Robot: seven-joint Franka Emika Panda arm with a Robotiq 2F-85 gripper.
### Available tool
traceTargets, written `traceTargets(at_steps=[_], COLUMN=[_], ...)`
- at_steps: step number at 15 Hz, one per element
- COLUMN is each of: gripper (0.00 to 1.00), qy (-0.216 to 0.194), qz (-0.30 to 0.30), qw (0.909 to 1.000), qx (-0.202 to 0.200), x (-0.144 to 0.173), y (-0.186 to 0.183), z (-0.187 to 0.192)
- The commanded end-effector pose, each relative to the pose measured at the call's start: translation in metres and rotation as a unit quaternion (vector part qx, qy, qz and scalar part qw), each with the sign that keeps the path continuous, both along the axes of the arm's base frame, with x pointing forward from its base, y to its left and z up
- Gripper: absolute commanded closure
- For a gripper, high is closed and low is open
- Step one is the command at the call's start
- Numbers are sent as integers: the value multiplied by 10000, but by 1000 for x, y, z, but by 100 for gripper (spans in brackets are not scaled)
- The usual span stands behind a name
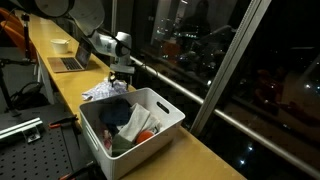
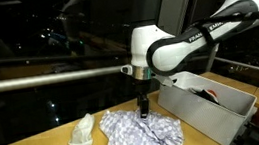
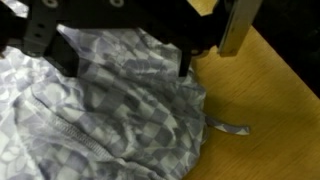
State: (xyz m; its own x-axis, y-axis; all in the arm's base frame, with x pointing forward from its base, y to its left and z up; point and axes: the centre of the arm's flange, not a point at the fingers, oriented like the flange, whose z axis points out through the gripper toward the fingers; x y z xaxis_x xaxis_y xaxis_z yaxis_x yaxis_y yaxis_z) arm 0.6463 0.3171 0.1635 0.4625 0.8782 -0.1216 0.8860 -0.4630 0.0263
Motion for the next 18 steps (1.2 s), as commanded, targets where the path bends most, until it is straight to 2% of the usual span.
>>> traceTargets(at_steps=[1,6,12,13,14,18], gripper=[0,0,0,25,28,58], qy=[115,218,405,406,386,241], qz=[-65,-88,-163,-194,-215,-405], qw=[9999,9997,9990,9990,9990,9989], qx=[40,44,-14,-30,-39,-16], x=[0,4,-10,-12,-13,-17], y=[-2,-7,-6,-8,-9,-17], z=[4,-21,-61,-61,-60,-40])
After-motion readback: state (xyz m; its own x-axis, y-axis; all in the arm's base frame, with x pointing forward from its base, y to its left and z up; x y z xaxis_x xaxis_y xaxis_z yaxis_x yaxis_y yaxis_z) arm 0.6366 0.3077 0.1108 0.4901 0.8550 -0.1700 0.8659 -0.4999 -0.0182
